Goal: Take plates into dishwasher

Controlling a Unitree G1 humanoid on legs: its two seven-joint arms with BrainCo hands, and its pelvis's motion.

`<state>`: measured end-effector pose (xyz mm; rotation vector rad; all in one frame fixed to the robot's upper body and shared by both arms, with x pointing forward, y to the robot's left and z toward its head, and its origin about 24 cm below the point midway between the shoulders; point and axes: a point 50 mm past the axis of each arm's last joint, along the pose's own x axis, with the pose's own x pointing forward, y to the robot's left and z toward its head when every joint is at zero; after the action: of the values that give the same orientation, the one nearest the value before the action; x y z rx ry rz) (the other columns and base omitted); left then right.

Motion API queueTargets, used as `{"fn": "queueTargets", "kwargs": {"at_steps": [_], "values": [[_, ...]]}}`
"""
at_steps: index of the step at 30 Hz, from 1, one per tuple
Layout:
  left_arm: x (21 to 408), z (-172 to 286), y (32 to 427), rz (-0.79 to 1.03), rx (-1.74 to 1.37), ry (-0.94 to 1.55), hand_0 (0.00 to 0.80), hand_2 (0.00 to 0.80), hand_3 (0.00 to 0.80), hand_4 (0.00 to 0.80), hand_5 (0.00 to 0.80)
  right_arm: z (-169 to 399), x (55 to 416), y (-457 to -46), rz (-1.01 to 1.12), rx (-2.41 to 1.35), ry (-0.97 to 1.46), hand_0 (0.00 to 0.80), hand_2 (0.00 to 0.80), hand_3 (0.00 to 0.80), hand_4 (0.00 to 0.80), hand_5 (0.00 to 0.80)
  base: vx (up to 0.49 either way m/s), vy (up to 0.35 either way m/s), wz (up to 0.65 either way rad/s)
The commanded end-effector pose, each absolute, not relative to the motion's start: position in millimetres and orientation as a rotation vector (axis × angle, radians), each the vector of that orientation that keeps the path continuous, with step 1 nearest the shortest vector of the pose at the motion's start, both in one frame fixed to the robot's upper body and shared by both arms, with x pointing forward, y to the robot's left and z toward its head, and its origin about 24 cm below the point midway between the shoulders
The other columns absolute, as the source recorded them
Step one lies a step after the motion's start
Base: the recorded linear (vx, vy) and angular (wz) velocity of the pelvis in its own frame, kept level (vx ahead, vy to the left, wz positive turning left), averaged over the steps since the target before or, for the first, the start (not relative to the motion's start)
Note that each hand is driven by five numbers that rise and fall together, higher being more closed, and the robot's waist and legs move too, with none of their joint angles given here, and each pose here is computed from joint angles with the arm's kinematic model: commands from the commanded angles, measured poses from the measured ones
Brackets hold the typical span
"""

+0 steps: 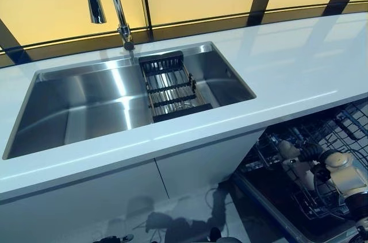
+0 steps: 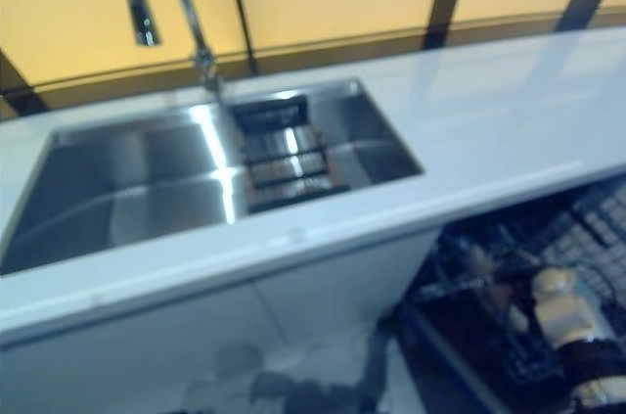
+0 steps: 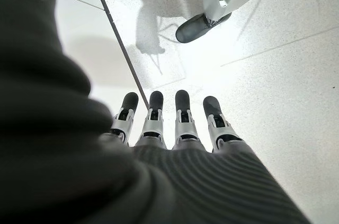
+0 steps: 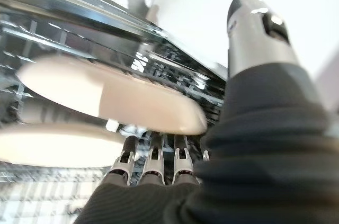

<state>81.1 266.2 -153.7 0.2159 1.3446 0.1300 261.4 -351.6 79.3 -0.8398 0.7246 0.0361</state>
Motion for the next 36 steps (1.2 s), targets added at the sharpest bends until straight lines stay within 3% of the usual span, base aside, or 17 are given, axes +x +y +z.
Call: {"fn": "queueTargets", "kwargs": {"at_steps": [1, 10, 19, 29, 36], "values": [[90, -143, 294, 0.17, 0.317, 1.339, 0.0, 0.0, 0.0, 0.0, 0.0, 136, 271, -364, -0.013, -0.86, 0.6, 0.0, 0.0, 0.0, 0.0, 0.0, 0.0, 0.0, 0.0], [85, -141, 301, 0.212, 0.308, 1.343, 0.0, 0.0, 0.0, 0.0, 0.0, 192, 249, -389, -0.089, -0.899, 0.523, 0.0, 0.0, 0.0, 0.0, 0.0, 0.006, 0.006, -0.04], [76, -142, 305, 0.239, 0.301, 1.346, 0.0, 0.0, 0.0, 0.0, 0.0, 213, 233, -414, -0.237, -0.807, 0.478, 0.0, 0.0, 0.0, 0.0, 0.0, 0.005, 0.01, -0.07], [73, -142, 306, 0.279, 0.257, 1.351, 0.0, 0.0, 0.0, 0.0, 0.0, 205, 204, -449, -0.493, -0.588, 0.479, 0.0, 0.0, 0.0, 0.0, 0.0, -0.019, 0.044, -0.02], [87, -136, 313, 0.306, 0.251, 1.321, 0.0, 0.0, 0.0, 0.0, 0.0, 150, 165, -484, -0.697, -0.316, 0.596, 0.0, 0.0, 0.0, 0.0, 0.0, -0.077, 0.044, -0.01]]}}
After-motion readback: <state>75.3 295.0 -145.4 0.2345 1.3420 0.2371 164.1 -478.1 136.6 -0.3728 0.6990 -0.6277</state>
